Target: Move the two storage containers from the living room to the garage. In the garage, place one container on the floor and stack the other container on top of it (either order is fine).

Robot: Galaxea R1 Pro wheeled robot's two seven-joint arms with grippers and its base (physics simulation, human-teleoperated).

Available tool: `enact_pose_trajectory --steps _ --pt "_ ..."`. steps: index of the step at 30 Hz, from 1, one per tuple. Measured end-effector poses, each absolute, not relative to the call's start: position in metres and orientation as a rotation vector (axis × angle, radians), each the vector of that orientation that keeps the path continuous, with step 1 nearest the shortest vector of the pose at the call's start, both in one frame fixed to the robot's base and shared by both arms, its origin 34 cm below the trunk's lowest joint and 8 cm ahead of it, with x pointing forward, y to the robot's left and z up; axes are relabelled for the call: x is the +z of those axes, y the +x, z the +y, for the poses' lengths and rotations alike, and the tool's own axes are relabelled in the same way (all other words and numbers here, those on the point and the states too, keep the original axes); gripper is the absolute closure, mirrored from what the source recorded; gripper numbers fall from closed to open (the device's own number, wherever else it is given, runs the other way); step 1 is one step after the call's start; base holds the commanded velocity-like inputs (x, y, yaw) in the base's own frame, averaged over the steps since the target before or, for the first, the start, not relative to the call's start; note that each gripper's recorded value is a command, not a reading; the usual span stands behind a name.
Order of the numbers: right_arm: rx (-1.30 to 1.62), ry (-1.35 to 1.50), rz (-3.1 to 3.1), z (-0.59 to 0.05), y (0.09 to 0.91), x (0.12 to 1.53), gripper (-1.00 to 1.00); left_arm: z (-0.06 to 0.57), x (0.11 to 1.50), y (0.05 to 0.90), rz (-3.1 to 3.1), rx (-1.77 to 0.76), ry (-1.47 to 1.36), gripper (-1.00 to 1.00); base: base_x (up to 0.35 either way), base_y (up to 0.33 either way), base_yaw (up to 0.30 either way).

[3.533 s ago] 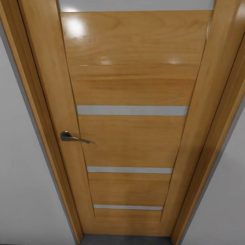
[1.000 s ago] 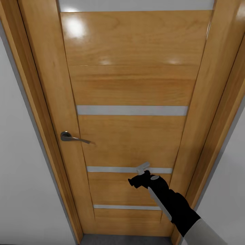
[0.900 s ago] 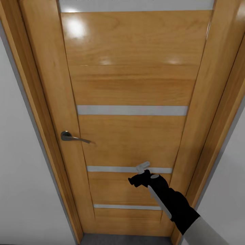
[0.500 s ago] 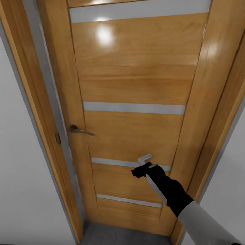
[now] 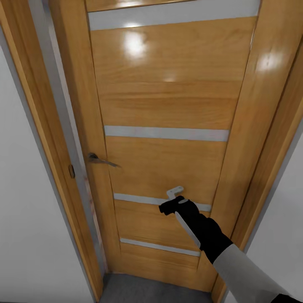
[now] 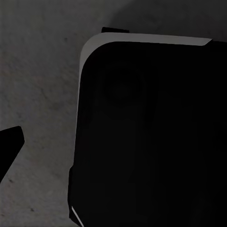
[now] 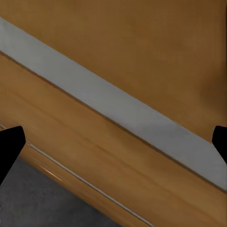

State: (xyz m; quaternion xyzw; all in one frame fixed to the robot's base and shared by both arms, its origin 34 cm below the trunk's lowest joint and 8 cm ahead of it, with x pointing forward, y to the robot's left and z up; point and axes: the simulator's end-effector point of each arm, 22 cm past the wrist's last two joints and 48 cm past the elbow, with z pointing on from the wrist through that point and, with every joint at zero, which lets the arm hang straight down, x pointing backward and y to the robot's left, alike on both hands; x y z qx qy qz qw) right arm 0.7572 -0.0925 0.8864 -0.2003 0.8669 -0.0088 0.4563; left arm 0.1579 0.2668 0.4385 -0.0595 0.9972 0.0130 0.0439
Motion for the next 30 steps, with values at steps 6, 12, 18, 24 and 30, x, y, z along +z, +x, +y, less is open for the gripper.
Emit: enact_pose_trajectory --steps 6,12,18,24,30 --pt "0.014 -0.507 2.074 -0.078 0.759 0.934 -1.0 0.267 0.439 0.158 3.049 0.04 -0.183 -1.0 0.0 0.0 0.0" --pt "-0.013 -0.539 2.001 -0.069 0.75 0.982 -1.0 0.267 0.439 0.158 3.048 0.04 -0.183 -1.0 0.0 0.0 0.0" --pt "-0.012 -0.547 2.004 -0.063 0.746 0.984 -1.0 0.267 0.439 0.158 3.048 0.04 -0.181 -1.0 0.0 0.0 0.0" --pt "-0.04 -0.546 2.058 -0.05 0.747 0.959 -1.0 0.267 0.439 0.158 3.048 0.04 -0.18 -1.0 0.0 0.0 0.0" --pt "-0.166 -0.563 2.046 -0.035 0.755 0.943 -1.0 0.267 0.439 0.158 3.048 0.04 -0.181 -1.0 0.0 0.0 0.0"
